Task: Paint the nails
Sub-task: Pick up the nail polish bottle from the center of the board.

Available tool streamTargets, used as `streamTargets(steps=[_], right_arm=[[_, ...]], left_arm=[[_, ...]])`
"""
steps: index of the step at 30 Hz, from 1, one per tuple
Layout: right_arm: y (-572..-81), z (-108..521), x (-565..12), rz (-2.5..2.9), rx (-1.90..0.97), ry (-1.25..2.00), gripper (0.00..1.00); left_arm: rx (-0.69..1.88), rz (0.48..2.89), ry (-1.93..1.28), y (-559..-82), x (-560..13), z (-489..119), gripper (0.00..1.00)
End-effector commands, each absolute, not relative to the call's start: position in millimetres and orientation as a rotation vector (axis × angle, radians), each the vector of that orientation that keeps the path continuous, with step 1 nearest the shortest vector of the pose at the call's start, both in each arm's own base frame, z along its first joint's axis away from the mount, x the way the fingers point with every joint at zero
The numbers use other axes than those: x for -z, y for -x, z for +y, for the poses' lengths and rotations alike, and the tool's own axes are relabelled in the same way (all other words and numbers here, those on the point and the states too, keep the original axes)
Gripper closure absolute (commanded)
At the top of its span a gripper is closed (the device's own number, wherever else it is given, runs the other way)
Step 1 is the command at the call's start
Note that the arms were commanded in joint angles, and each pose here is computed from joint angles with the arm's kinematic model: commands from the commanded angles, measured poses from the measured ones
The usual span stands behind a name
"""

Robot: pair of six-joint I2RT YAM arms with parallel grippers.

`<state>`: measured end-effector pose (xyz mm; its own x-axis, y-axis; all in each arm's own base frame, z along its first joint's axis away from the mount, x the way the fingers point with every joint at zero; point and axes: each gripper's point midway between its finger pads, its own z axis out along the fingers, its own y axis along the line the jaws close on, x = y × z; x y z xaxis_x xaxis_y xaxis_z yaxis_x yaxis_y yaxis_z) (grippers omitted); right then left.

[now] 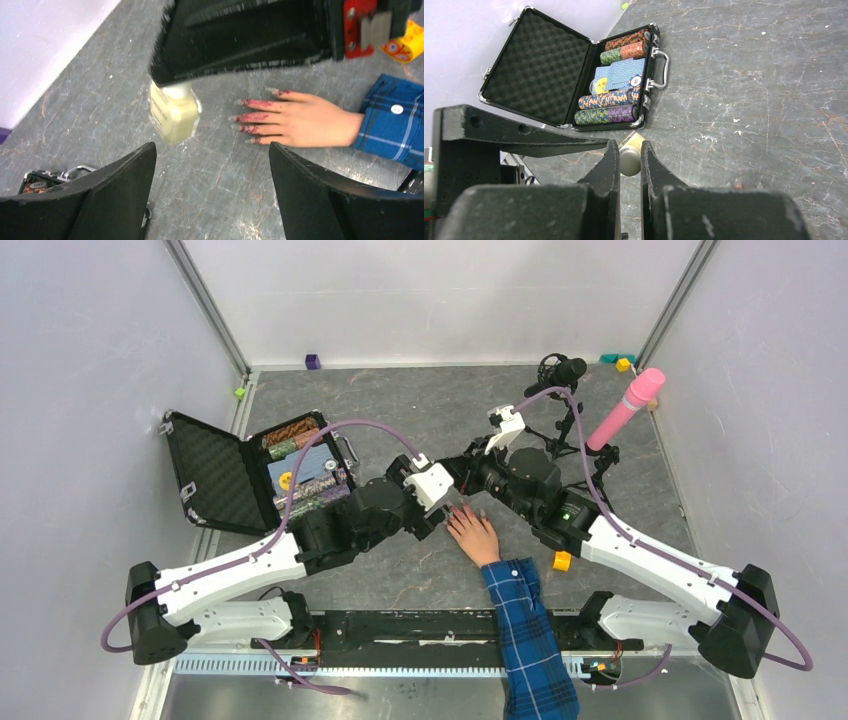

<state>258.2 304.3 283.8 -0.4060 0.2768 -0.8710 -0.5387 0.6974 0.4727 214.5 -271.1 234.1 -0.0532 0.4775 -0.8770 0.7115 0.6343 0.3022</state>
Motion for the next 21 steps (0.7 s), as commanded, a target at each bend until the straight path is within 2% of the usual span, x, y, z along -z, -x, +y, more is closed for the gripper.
streamTargets(steps=[1, 4, 11, 21], right_arm=[[-251.2, 307.7, -300.6, 1.729, -0.987, 0.186, 1.00], [-248.4, 308.6, -300.6, 1.728, -1.005, 0.191, 1.00], [-246.3, 309.8, -296.5, 1.736, -1.019, 0.193, 1.00], [-238.7, 315.1, -295.5, 1.743, -1.071, 0.214, 1.00]], left_arm=[[0.284, 1.582, -0.928, -224.0, -259.6, -287.4, 0.12], [0.260, 1.580, -0.913, -228.6, -257.2, -287.4, 0.15], [0.254, 1.583, -0.988, -226.4, -243.9, -293.5, 0.31], [0.206, 1.610, -1.021, -230.3, -231.8, -293.7, 0.40]])
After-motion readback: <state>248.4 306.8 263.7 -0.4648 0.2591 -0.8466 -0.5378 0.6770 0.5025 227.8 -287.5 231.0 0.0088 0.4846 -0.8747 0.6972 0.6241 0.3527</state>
